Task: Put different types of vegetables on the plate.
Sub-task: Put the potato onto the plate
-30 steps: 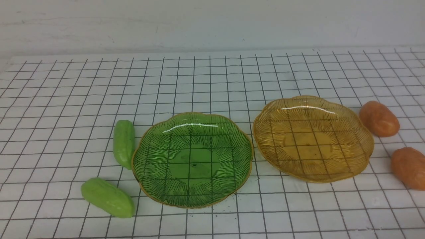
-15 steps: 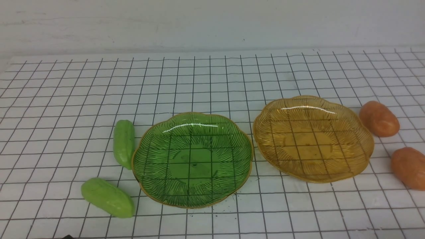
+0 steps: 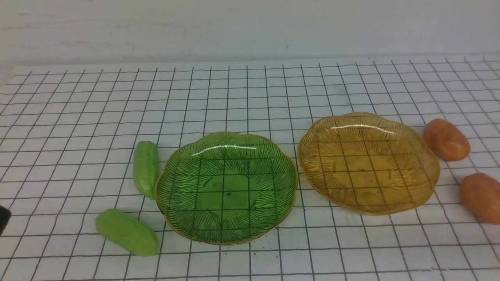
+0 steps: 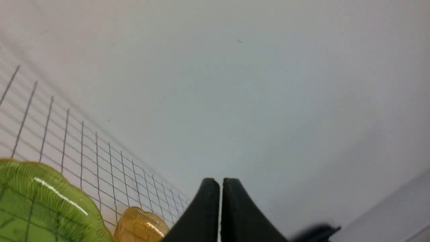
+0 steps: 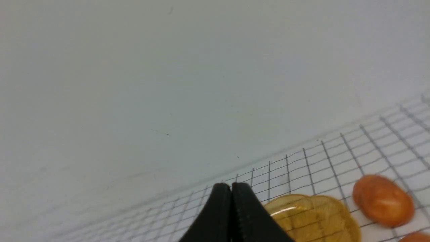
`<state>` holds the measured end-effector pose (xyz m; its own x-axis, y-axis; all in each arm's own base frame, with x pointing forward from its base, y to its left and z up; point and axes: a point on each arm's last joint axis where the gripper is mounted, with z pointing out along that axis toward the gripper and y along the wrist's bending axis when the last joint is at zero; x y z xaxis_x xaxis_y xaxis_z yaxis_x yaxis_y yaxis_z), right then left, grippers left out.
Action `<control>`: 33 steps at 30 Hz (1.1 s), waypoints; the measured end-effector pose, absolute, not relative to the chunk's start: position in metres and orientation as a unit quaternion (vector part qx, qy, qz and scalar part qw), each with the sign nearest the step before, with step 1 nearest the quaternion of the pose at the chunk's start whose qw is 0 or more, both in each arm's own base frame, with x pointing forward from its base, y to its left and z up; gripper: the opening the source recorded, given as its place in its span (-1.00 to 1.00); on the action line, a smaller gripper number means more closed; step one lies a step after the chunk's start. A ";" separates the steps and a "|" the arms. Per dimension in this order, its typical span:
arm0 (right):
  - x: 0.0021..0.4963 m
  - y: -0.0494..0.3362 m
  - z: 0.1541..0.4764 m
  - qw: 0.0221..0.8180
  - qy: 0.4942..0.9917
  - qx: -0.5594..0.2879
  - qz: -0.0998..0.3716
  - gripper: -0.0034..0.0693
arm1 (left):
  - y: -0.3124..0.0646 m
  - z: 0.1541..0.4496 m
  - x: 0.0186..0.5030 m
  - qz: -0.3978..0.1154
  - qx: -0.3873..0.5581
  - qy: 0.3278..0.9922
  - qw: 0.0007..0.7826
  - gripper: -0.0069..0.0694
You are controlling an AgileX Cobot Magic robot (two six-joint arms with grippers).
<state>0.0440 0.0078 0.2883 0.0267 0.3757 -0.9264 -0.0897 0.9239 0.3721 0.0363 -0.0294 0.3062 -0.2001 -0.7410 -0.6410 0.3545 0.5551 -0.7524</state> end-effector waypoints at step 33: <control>0.309 -0.018 0.206 0.173 0.974 0.056 -0.136 0.71 | -0.057 0.259 0.210 -0.210 0.014 0.965 0.158 -0.83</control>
<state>0.3090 -0.0181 0.2060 -0.9340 0.0617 -0.3518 0.1558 0.9567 -0.2458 0.2102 -0.0566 0.2590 -0.9499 -0.0396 -0.3100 0.0931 0.9111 -0.4014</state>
